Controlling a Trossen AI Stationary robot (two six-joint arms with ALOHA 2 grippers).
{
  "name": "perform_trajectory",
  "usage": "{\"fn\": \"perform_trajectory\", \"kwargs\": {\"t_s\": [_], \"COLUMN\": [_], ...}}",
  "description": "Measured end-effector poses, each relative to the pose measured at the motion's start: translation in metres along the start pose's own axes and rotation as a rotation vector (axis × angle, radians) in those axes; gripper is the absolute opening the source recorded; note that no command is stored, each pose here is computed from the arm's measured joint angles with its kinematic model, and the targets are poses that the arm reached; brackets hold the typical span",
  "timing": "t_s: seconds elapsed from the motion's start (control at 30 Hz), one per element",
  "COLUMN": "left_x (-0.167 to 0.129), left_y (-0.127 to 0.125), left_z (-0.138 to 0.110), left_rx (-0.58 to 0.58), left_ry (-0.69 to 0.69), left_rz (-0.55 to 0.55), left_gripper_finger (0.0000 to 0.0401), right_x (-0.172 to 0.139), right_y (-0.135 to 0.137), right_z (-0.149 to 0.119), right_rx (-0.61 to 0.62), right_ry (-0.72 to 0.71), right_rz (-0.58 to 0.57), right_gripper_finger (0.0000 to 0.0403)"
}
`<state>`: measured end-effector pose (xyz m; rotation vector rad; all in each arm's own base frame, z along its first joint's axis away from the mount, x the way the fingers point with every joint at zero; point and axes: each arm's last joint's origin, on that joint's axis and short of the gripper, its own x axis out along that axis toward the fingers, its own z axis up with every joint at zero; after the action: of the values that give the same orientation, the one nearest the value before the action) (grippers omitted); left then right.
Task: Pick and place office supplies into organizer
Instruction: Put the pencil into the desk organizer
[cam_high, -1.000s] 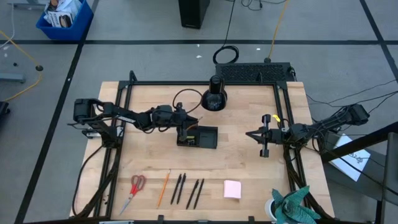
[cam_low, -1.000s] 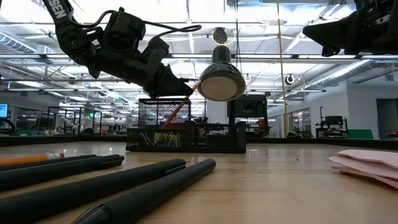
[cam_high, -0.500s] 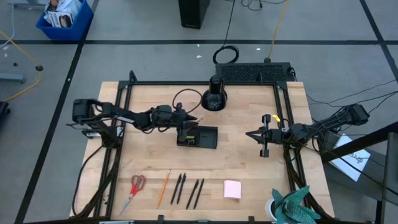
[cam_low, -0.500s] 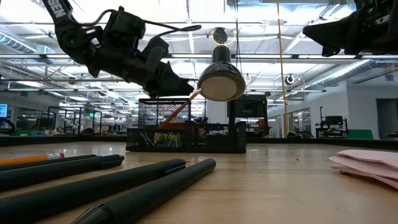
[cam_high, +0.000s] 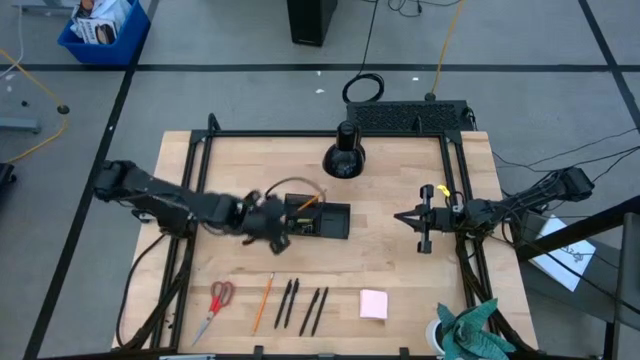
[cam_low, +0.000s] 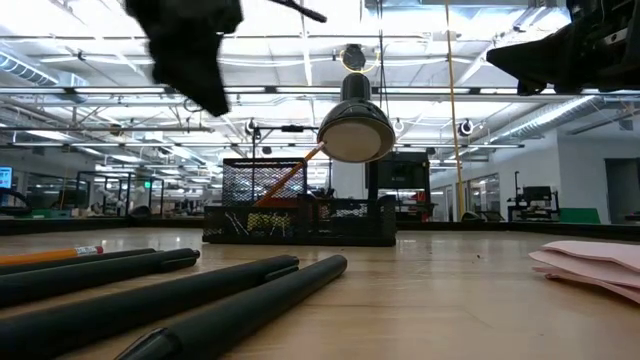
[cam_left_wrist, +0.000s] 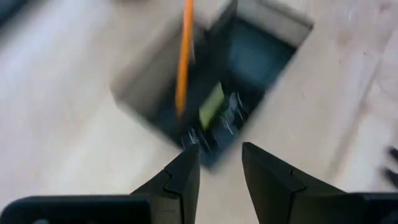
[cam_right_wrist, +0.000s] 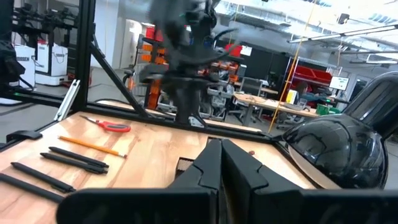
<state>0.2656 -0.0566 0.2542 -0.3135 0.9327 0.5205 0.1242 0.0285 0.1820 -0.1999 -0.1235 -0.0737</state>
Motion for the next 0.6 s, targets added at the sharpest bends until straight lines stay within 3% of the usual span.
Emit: {"fn": "perform_trajectory", "kwargs": {"t_s": [0.13, 0.33, 0.6], "left_x": [-0.004, 0.017, 0.053], "left_y": [-0.023, -0.057, -0.072], "left_z": [-0.034, -0.082, -0.106], "left_rx": [-0.163, -0.204, -0.276], "left_ry": [0.109, 0.283, 0.428], "left_rz": [-0.019, -0.018, 0.066], "left_gripper_finger": [0.0127, 0.0127, 0.0127], "right_x": [0.000, 0.000, 0.000], "right_y": [0.000, 0.000, 0.000], "right_z": [-0.001, -0.001, -0.001], "right_rx": [0.014, 0.040, 0.042], "right_ry": [0.008, 0.008, 0.004], "right_rz": [0.002, 0.002, 0.001], "right_gripper_finger": [0.0004, 0.0004, 0.0004]}}
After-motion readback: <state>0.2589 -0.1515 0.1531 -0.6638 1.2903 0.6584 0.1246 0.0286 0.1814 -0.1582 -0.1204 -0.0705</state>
